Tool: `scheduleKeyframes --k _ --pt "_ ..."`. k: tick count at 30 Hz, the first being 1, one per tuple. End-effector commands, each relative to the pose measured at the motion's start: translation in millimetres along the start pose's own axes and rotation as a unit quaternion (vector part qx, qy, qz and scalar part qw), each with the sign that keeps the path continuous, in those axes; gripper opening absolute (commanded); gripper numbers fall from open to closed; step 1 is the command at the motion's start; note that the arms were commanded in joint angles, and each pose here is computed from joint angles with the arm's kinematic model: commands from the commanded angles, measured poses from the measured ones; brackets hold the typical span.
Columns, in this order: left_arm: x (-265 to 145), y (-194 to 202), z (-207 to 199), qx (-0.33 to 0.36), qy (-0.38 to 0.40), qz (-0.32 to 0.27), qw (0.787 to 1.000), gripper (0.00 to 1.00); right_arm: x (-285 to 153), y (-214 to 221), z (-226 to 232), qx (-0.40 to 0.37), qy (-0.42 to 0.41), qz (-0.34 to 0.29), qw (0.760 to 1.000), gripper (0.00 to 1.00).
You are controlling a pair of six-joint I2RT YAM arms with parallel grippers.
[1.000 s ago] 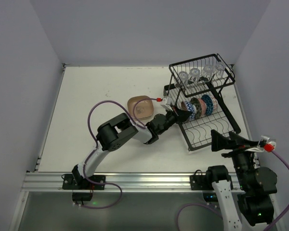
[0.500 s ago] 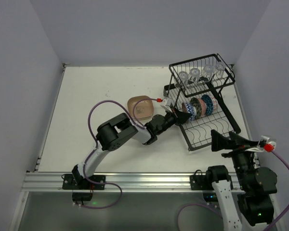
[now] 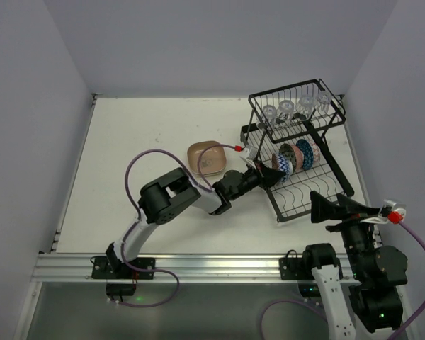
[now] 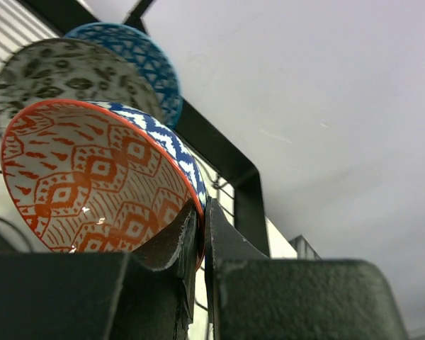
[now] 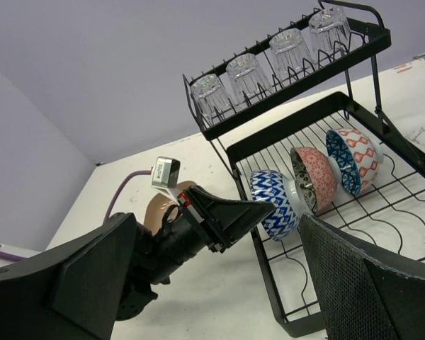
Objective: Unload the mixed dishes from the dish rack
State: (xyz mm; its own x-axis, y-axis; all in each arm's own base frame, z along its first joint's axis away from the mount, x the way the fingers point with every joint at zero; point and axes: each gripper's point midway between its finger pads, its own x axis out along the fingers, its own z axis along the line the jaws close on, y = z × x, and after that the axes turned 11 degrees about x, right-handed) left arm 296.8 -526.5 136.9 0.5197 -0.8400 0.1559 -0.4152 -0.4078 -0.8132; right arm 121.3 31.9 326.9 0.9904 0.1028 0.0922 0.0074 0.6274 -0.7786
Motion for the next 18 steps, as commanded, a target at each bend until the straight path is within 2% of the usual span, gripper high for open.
scheduleKeyframes --k 1,7,10,14,15,17,18 --pt "-6.0 -90.8 -75.4 0.031 0.111 -0.132 0.984 0.00 -5.2 -9.7 8.3 -0.007 -0.016 -0.015 1.000 0.99" --pt "-14.8 -101.8 -93.3 0.048 0.116 -0.141 0.982 0.00 -5.4 -12.8 4.4 -0.006 -0.004 -0.024 1.000 0.99" --pt "-17.4 -102.7 -97.5 0.060 0.095 -0.122 0.986 0.00 -6.0 -13.9 3.5 -0.010 -0.002 -0.025 1.000 0.99" --pt "-27.2 -97.1 -97.4 0.091 0.019 -0.077 0.993 0.00 -9.5 -20.8 1.4 -0.014 0.009 -0.038 0.999 0.99" --pt "-34.8 -91.0 -93.4 0.102 -0.011 -0.040 0.994 0.00 -10.2 -21.5 1.1 -0.015 0.010 -0.039 0.999 0.99" --pt "-48.6 -84.0 -84.7 0.119 -0.074 -0.016 0.990 0.00 -10.4 -23.1 1.1 -0.018 0.011 -0.042 0.999 0.99" --pt "-64.3 -78.1 -77.9 0.130 -0.107 0.018 0.986 0.00 -10.9 -25.0 1.2 -0.017 0.011 -0.046 0.999 0.99"
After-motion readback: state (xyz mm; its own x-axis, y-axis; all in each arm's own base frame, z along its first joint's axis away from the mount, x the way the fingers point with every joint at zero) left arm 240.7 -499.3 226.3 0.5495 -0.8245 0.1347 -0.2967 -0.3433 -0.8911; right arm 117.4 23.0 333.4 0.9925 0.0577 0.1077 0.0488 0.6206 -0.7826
